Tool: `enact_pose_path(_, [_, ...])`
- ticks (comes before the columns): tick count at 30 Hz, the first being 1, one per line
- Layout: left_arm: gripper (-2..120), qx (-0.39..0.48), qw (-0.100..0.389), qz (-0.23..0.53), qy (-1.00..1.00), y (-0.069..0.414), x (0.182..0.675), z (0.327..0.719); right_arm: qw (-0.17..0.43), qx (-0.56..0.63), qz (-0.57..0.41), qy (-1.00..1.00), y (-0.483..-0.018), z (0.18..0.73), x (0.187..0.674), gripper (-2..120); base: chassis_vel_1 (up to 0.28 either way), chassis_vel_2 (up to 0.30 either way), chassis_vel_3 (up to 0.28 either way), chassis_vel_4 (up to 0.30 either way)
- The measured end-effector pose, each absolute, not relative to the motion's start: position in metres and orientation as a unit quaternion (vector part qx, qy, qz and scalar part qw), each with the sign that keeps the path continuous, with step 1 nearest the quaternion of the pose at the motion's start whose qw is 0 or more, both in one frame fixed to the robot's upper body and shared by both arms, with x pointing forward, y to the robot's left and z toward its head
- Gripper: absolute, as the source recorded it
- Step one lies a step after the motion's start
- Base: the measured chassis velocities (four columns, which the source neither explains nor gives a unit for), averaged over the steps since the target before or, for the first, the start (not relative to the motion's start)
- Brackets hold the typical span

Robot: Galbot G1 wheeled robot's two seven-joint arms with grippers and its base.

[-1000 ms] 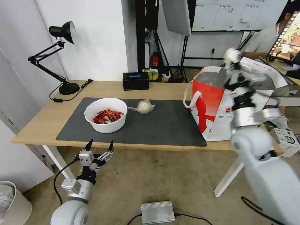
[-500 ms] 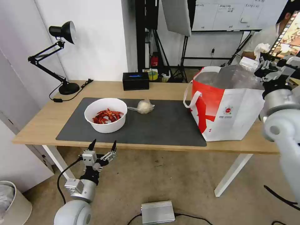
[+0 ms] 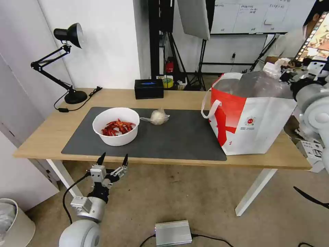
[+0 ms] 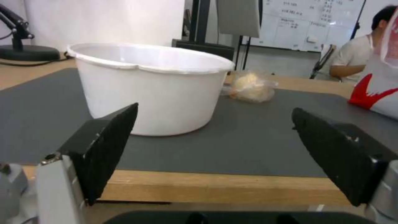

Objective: Pick up the trash from the table and place it into the takeout bag.

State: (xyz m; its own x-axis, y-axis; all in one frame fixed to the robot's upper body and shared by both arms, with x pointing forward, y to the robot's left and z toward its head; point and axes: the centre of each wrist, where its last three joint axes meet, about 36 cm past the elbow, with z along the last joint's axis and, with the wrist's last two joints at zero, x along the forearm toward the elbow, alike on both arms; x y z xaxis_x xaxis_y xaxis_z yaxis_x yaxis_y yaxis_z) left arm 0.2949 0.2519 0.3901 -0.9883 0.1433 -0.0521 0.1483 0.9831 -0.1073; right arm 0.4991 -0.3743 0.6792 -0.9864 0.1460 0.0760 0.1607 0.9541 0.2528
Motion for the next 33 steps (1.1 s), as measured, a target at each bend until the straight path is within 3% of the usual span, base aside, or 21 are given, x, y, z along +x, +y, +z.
enact_pose_path(6, [100, 0.077, 0.024, -0.053, 0.995, 0.255, 0.296, 0.391, 0.067, -0.081, -0.145, -0.984, -0.37, 0.681, 0.504, 1, 0.0, 0.0, 0.0, 0.0])
enact_pose_path(9, [100, 0.077, 0.025, -0.052, 0.995, 0.256, 0.296, 0.392, 0.074, -0.082, -0.146, -0.983, -0.37, 0.68, 0.504, 9, 0.0, 0.0, 0.0, 0.0])
enact_pose_path(16, [100, 0.08, 0.026, -0.05, 0.995, 0.257, 0.298, 0.393, 0.085, -0.087, -0.153, -0.981, -0.369, 0.677, 0.501, 39, 0.0, 0.0, 0.0, 0.0])
enact_pose_path(22, [100, 0.081, 0.025, -0.051, 0.995, 0.256, 0.299, 0.392, 0.085, -0.09, -0.161, -0.979, -0.37, 0.677, 0.499, 55, 0.0, 0.0, 0.0, 0.0])
enact_pose_path(24, [100, 0.081, 0.025, -0.051, 0.995, 0.256, 0.299, 0.391, 0.079, -0.09, -0.202, -0.972, -0.369, 0.68, 0.499, 68, 0.0, 0.0, 0.0, 0.0])
enact_pose_path(33, [100, 0.08, 0.023, -0.051, 0.995, 0.257, 0.298, 0.391, 0.063, -0.099, -0.372, -0.921, -0.366, 0.694, 0.505, 98, 0.0, 0.0, 0.0, 0.0])
